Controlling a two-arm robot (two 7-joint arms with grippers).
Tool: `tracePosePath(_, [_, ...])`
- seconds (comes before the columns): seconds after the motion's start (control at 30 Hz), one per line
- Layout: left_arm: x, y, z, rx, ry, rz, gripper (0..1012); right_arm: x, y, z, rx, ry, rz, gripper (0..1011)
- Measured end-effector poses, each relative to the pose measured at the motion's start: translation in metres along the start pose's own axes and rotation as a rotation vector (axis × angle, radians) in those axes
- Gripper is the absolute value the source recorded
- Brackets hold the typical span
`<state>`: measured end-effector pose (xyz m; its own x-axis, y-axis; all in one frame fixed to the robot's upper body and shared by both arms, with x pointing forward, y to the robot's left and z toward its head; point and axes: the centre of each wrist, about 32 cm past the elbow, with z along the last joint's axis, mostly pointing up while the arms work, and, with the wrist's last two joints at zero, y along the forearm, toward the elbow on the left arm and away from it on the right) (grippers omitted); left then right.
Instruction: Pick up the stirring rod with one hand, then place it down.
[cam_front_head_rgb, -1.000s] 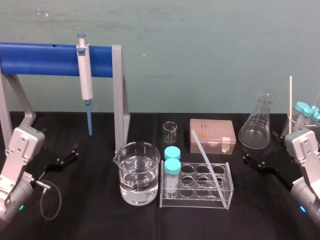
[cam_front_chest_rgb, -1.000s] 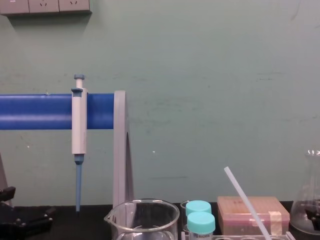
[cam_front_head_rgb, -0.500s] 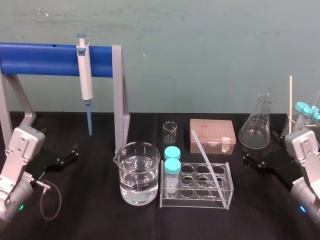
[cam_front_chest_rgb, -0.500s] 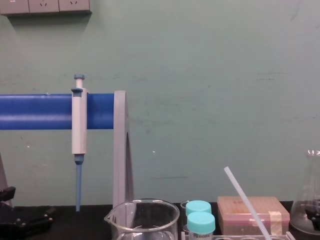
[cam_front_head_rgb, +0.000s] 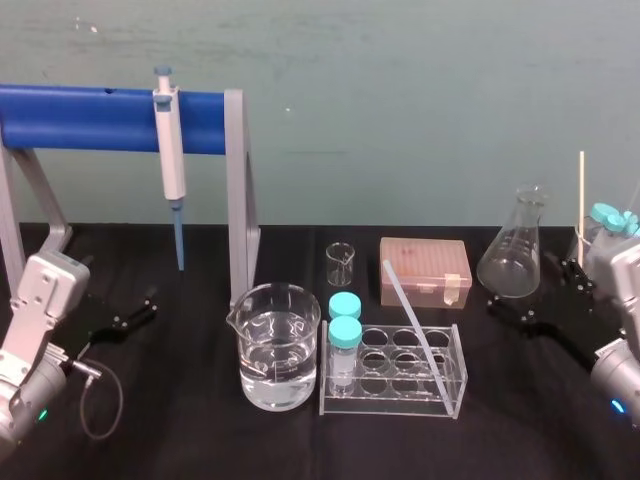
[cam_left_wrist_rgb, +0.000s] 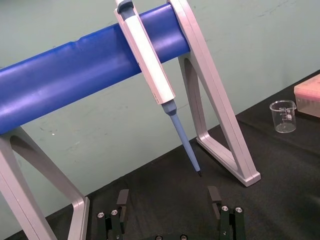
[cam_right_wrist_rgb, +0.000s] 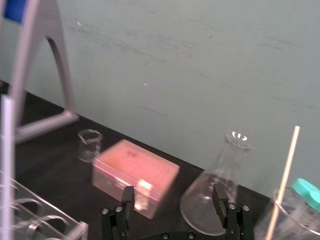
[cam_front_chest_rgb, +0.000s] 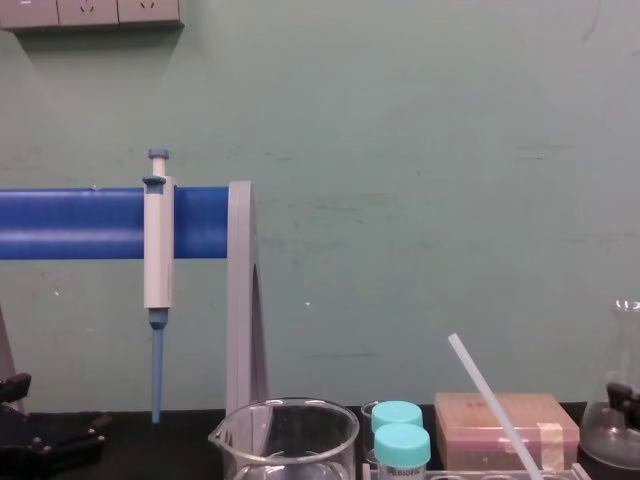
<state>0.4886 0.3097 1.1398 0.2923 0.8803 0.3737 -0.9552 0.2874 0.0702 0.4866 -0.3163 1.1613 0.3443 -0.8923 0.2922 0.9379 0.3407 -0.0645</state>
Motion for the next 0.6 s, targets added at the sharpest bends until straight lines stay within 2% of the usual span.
tracePosePath(0.1, [0.0000,0.000,0.000,0.000,0.000,0.000,1000,0.0082,-0.006,0.018,-0.004,0.094,0.082,1000])
tracePosePath(0.2, [0.0000,0.000,0.000,0.000,0.000,0.000,1000,0.0103,-0.008,0.023,-0.012,0.131,0.119,1000])
tracePosePath(0.23, [0.0000,0.000,0.000,0.000,0.000,0.000,1000,0.0127,-0.008,0.032,-0.023,0.187,0.174,1000])
tracePosePath(0.33, [0.0000,0.000,0.000,0.000,0.000,0.000,1000,0.0134,-0.007,0.040,-0.039,0.244,0.246,1000])
tracePosePath(0.43, [0.0000,0.000,0.000,0.000,0.000,0.000,1000,0.0131,-0.003,0.048,-0.048,0.271,0.319,1000])
tracePosePath(0.6, [0.0000,0.000,0.000,0.000,0.000,0.000,1000,0.0096,0.003,0.056,-0.043,0.269,0.412,1000])
